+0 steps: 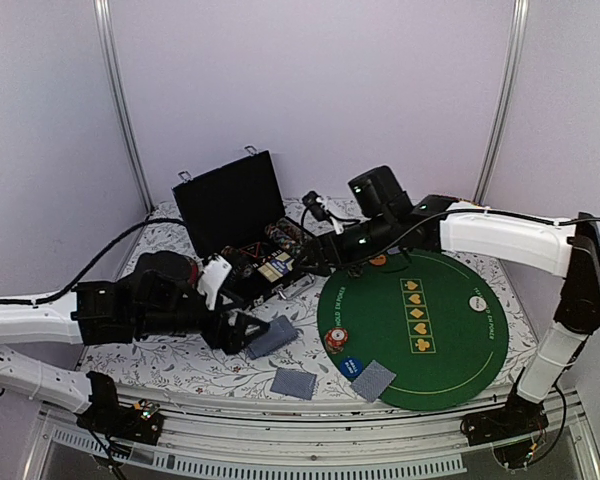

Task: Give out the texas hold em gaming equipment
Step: Pick up the poker card from the corner of the board.

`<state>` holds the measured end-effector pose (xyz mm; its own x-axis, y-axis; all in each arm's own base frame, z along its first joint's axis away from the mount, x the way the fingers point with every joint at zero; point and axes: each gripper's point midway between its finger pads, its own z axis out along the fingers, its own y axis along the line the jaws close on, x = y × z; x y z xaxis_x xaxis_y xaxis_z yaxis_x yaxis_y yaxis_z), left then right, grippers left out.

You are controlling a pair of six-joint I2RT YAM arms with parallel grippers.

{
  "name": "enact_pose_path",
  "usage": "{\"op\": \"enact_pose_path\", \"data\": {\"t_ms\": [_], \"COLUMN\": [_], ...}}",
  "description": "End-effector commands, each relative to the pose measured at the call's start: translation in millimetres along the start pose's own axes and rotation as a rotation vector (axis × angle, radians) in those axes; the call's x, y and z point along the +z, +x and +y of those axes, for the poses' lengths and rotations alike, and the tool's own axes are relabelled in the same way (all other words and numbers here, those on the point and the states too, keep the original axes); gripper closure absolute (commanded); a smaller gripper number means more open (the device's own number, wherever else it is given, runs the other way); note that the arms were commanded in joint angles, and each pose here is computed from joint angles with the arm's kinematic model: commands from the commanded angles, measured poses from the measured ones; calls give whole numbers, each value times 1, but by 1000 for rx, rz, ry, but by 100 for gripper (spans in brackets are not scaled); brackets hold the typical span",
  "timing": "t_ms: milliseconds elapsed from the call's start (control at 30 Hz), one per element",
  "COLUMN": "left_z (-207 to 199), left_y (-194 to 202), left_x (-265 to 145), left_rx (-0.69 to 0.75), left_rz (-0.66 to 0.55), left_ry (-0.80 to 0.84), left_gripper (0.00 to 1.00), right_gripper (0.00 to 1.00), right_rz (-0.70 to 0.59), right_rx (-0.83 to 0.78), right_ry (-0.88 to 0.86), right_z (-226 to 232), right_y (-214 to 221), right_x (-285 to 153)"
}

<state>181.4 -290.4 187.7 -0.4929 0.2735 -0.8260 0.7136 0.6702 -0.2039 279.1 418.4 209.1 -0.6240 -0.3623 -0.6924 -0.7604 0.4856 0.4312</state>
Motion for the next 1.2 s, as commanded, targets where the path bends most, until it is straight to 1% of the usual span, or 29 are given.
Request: {"op": "enact_pose_path", "data": {"t_ms": [0,67,167,300,400,433,600,800,933,1033,1167], "left_z": [-72,-81,-83,-82,-80,-78,-66,-67,-63,-54,-46], "left_y": [29,50,69,81,89,94,109,126,137,145,156], "left_x": [1,16,36,59,73,77,96,101,107,117,129], "left_rx": [366,457,588,754,804,807,800,804,811,828,836], "left_rz": [78,163,247,290,341,365,466,532,569,598,637], "left_ry": [278,320,338,357,403,416,456,515,509,466,428], "left_gripper": [6,3,2,2,2,2,2,2,2,2,5], "right_gripper": [28,27,27,27,27,27,27,27,26,26,26], "right_rz": [-6,-14,-4,0,-15,0,-1,-5,-1,4,15], "right_rx": [5,13,20,27,27,33,35,37,45,49,55], "right_ry": [99,112,110,91,79,78,74,73,67,59,54], "right_z": [-39,-45,-47,-46,-43,-45,-45,-45,-45,-45,-46], "right_y": [9,12,23,32,29,38,44,48,50,51,53], "right_x": [-37,-46,-47,-45,-46,-44,-46,-47,-45,-42,-39]}}
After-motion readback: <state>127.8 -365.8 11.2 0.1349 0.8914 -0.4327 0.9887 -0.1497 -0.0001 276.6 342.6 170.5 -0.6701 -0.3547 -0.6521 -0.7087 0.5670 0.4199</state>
